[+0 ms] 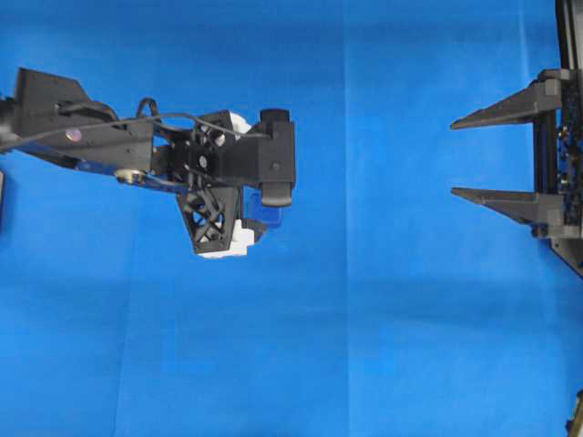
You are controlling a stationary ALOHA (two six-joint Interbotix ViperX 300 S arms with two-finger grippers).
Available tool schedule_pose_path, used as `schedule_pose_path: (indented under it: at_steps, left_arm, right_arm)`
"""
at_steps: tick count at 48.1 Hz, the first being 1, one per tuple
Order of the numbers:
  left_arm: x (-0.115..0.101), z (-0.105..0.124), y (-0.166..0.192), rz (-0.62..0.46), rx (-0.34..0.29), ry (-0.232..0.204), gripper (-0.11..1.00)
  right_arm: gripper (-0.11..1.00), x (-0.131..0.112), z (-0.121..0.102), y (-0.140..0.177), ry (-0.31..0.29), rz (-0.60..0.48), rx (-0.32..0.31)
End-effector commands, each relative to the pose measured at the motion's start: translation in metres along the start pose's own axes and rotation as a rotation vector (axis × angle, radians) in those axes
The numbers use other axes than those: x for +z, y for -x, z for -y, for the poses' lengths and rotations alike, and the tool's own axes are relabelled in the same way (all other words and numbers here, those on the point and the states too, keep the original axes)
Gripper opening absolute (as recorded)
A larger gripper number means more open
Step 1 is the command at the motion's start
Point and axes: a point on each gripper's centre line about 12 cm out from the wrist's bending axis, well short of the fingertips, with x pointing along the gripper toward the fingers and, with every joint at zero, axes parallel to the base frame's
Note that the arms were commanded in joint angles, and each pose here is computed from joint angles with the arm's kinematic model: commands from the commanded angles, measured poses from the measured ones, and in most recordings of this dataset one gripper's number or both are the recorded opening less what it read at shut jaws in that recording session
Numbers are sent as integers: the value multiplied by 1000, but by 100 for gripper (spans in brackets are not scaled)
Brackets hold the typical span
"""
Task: Handover the blue block to the right arm after grasping it with the left arm, then place it in the designated position.
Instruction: 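Close the left gripper on the blue cube and lift it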
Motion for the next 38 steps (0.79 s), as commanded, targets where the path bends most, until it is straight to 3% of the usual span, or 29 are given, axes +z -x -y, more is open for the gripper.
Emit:
schedule_pose_path:
  at_steps: [1,38]
  left_arm:
    - [3,-2,-3,43,2,5,92]
    - [-38,-10,-66,-3,12,18,92]
  right_arm:
    - [97,9,0,-2,-5,21,0]
    - [97,5,0,-4,-3,8,0]
